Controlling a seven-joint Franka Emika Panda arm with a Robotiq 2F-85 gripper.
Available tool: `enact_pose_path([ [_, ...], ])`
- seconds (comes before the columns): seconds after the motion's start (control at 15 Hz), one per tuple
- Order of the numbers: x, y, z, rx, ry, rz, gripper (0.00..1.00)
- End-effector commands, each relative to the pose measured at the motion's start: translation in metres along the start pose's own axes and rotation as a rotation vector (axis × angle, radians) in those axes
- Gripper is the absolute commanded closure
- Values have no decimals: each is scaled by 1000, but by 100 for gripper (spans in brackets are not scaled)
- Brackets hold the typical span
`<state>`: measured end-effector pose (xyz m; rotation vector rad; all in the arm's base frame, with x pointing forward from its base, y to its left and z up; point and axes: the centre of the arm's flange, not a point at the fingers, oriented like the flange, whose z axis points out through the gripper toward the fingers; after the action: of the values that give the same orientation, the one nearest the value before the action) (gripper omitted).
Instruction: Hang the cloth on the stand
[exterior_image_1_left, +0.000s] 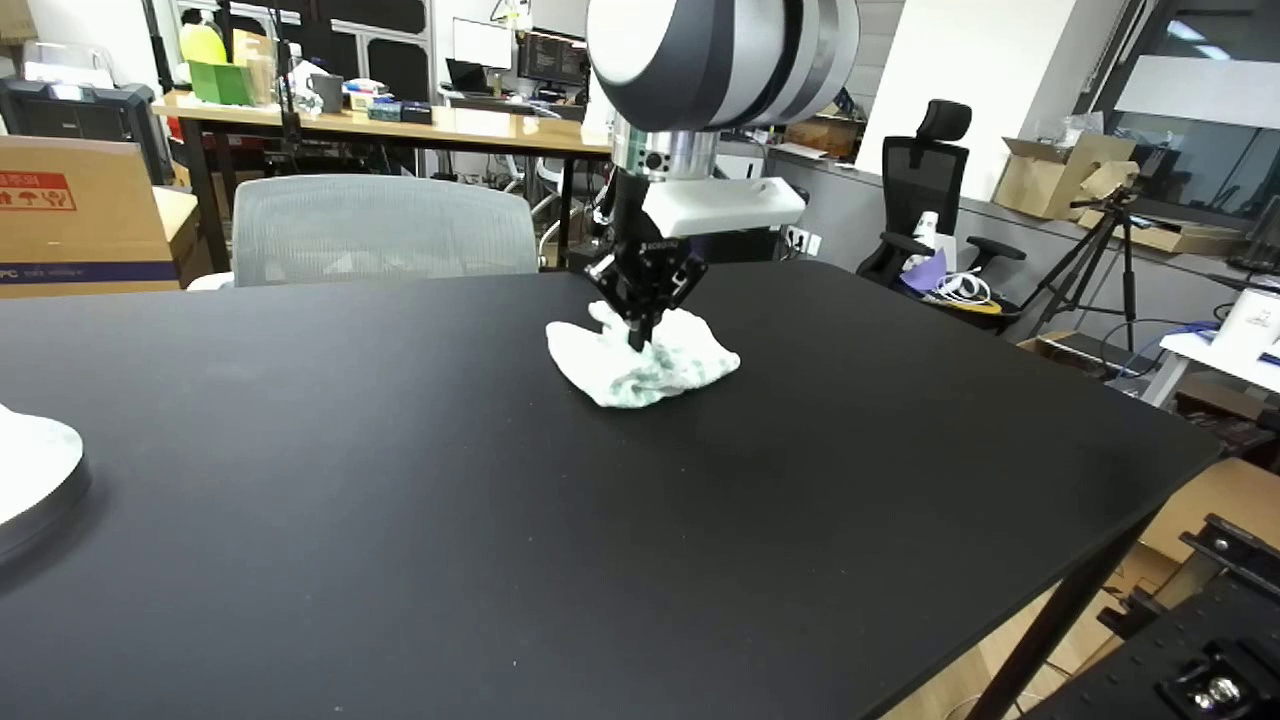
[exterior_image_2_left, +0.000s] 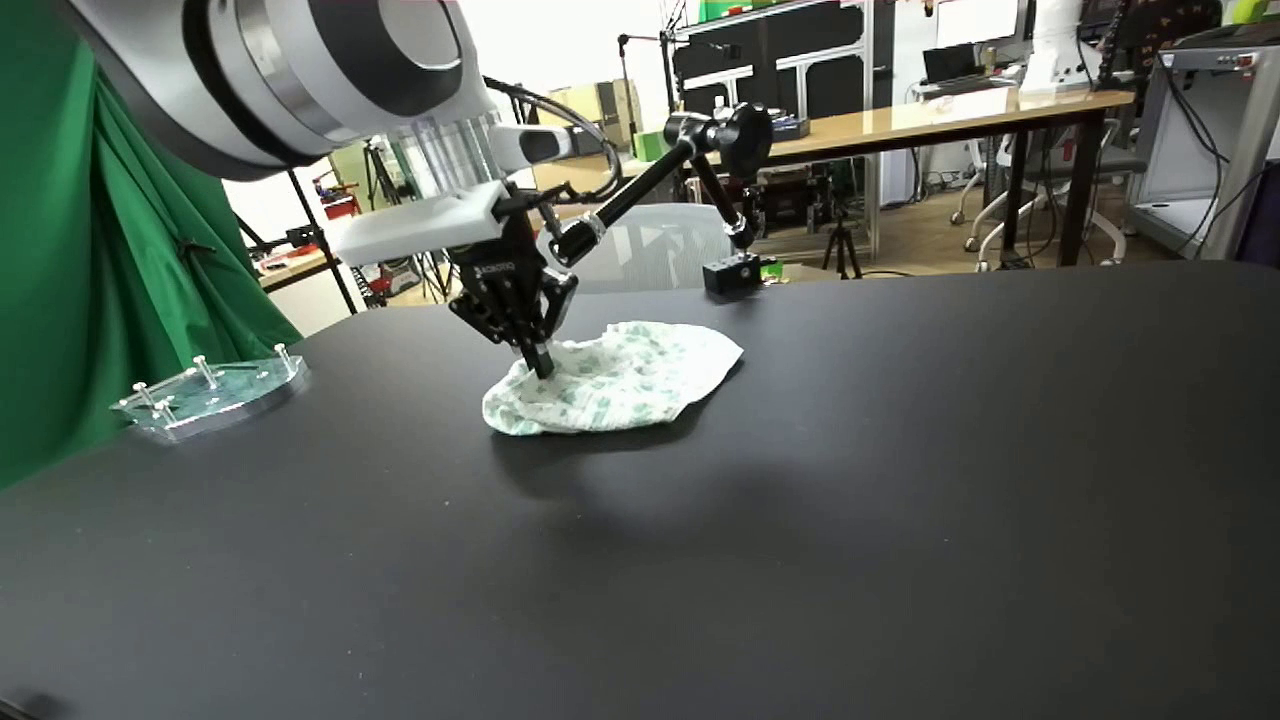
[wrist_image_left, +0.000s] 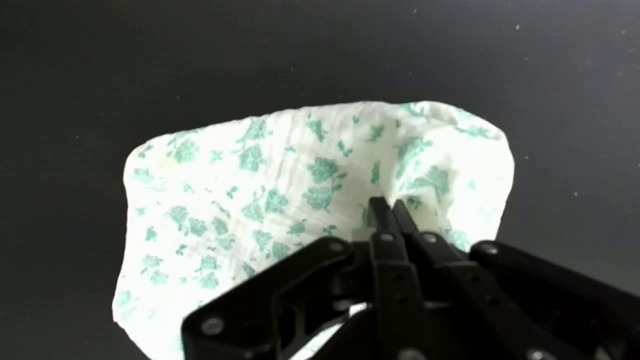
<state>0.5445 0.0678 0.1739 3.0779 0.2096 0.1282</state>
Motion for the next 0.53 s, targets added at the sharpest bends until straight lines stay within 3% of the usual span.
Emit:
enact_pose_path([
  [0.0, 5, -13, -35, 4, -4, 12, 100],
  [0.47, 32, -44, -94, -34, -4, -6, 100],
])
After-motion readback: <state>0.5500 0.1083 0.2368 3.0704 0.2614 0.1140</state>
